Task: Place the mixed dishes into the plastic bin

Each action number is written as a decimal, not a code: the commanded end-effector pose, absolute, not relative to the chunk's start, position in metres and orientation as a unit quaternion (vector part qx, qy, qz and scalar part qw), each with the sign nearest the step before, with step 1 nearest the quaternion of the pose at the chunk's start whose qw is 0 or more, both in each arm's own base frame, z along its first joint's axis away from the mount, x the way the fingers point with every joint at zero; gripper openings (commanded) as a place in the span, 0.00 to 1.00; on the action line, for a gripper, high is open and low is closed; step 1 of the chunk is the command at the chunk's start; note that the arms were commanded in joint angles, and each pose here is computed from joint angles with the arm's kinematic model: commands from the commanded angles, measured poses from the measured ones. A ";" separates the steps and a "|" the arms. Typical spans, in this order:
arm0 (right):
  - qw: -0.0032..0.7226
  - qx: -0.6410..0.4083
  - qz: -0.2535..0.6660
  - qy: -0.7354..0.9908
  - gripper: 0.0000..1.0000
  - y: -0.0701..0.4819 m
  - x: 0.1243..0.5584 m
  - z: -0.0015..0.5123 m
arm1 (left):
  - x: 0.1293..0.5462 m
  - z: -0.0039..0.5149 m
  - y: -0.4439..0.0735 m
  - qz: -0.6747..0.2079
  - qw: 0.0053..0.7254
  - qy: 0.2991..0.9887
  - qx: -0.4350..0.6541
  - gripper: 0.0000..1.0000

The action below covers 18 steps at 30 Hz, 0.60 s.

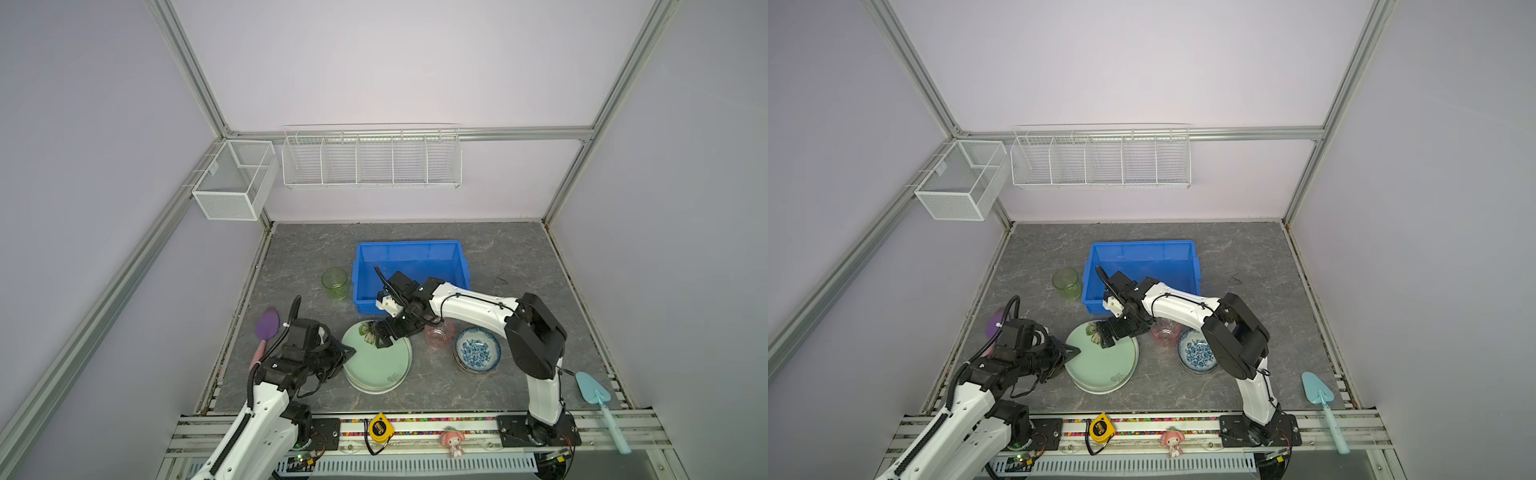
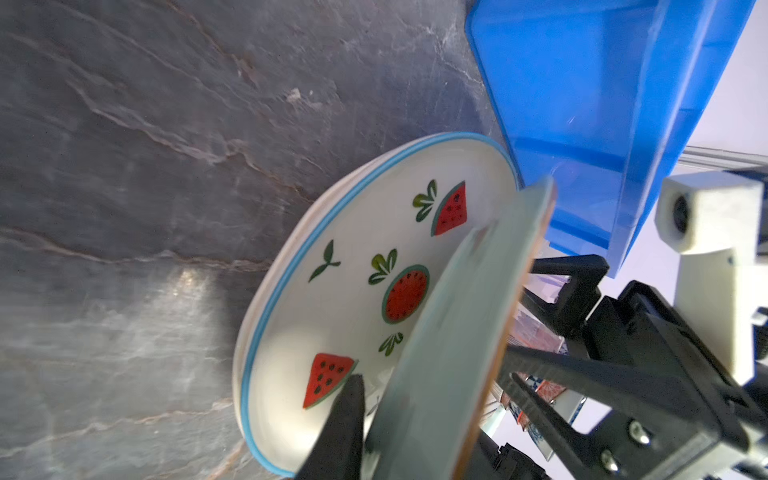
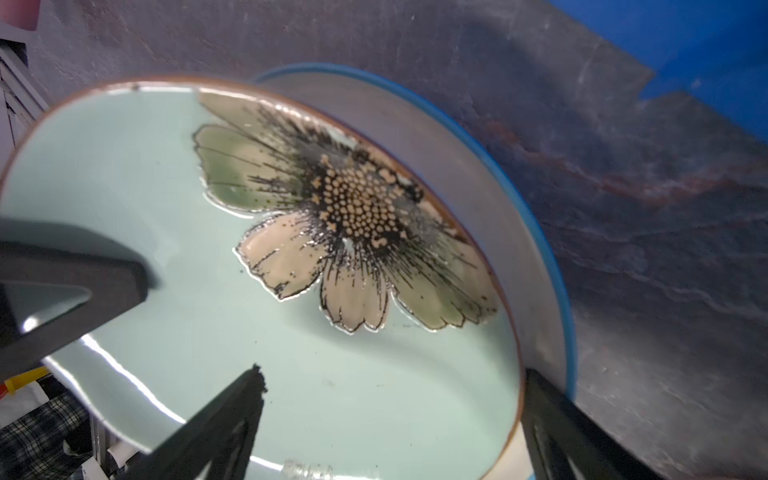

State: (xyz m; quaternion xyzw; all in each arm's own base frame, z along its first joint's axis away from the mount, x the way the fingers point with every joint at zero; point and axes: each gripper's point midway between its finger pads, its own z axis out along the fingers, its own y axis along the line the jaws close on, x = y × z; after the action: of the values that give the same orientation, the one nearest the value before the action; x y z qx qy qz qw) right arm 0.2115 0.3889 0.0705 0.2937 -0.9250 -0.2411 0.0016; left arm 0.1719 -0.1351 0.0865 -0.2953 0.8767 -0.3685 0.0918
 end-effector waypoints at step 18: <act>-0.008 0.313 -0.284 -0.906 0.96 0.412 0.203 0.101 | 0.179 0.114 -0.144 -0.406 0.126 0.869 -0.255 0.00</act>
State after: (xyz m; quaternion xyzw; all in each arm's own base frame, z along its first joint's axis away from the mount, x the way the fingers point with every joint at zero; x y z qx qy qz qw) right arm 0.2104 0.3874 0.0716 0.2937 -0.9266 -0.2349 0.0050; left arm 0.1705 -0.1339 0.0893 -0.2891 0.8771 -0.3702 0.1001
